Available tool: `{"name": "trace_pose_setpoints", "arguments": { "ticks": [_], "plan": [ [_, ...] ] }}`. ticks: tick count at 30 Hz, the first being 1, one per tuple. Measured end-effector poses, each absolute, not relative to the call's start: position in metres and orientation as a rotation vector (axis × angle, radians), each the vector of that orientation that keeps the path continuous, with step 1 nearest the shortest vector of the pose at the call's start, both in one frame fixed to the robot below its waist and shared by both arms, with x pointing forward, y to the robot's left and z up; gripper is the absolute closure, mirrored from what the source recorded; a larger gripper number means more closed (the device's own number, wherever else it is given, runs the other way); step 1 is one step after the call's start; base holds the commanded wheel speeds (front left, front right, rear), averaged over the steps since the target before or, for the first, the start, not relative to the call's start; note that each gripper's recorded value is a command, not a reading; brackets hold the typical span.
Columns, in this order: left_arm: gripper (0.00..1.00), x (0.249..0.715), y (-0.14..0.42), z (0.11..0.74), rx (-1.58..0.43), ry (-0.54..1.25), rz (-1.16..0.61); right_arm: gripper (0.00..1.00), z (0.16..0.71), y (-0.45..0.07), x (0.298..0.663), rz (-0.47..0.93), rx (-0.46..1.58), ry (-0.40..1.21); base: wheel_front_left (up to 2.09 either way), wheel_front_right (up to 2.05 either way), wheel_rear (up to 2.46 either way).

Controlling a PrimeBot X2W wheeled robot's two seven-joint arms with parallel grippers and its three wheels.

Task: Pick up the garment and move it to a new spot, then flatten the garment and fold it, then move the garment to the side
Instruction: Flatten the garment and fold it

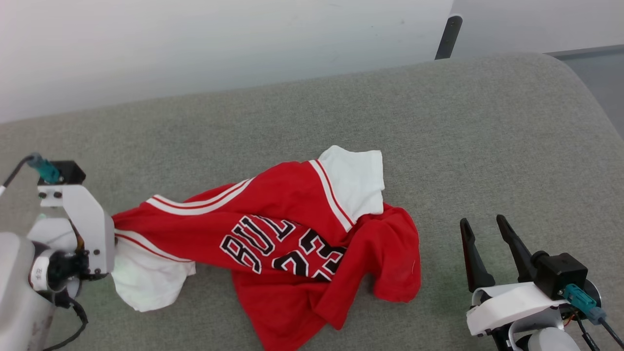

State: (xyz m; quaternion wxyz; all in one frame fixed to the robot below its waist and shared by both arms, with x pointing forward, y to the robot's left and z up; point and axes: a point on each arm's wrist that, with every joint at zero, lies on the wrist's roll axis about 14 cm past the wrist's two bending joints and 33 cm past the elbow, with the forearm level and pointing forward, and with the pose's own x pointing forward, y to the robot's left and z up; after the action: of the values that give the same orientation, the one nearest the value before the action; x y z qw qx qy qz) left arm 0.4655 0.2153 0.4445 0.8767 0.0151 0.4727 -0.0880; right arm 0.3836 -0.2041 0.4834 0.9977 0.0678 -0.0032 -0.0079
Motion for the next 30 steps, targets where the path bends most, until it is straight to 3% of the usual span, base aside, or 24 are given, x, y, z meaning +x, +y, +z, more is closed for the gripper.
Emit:
{"name": "trace_pose_setpoints", "arguments": {
  "ticks": [7, 8, 9, 10, 19, 30],
  "plan": [
    [1.0, 0.461, 0.212, 0.427, 0.0, 1.005, -0.184, 0.0, 0.48, -0.2, 0.384, -0.006, 0.137, 0.005, 0.0, 0.0, 0.0],
    [0.78, 0.463, 0.211, 0.429, -0.01, 0.99, -0.185, 0.0, 0.48, -0.2, 0.384, -0.003, 0.137, 0.004, 0.0, 0.0, 0.0],
    [0.49, 0.465, 0.211, 0.431, -0.007, 0.977, -0.186, 0.0, 0.481, -0.199, 0.385, -0.001, 0.137, 0.003, 0.0, 0.0, 0.0],
    [0.0, 0.466, 0.211, 0.433, 0.007, 0.964, -0.192, 0.0, 0.481, -0.199, 0.385, 0.0, 0.137, 0.003, 0.0, 0.0, 0.0],
    [0.0, 0.467, 0.207, 0.46, -0.007, 0.888, -0.217, 0.0, 0.485, -0.193, 0.388, 0.02, 0.139, -0.009, 0.0, 0.0, 0.0],
    [0.0, 0.434, 0.204, 0.427, -0.03, 1.036, -0.203, 0.0, 0.485, -0.191, 0.392, 0.025, 0.139, -0.011, 0.0, 0.0, 0.0]
  ]
}}
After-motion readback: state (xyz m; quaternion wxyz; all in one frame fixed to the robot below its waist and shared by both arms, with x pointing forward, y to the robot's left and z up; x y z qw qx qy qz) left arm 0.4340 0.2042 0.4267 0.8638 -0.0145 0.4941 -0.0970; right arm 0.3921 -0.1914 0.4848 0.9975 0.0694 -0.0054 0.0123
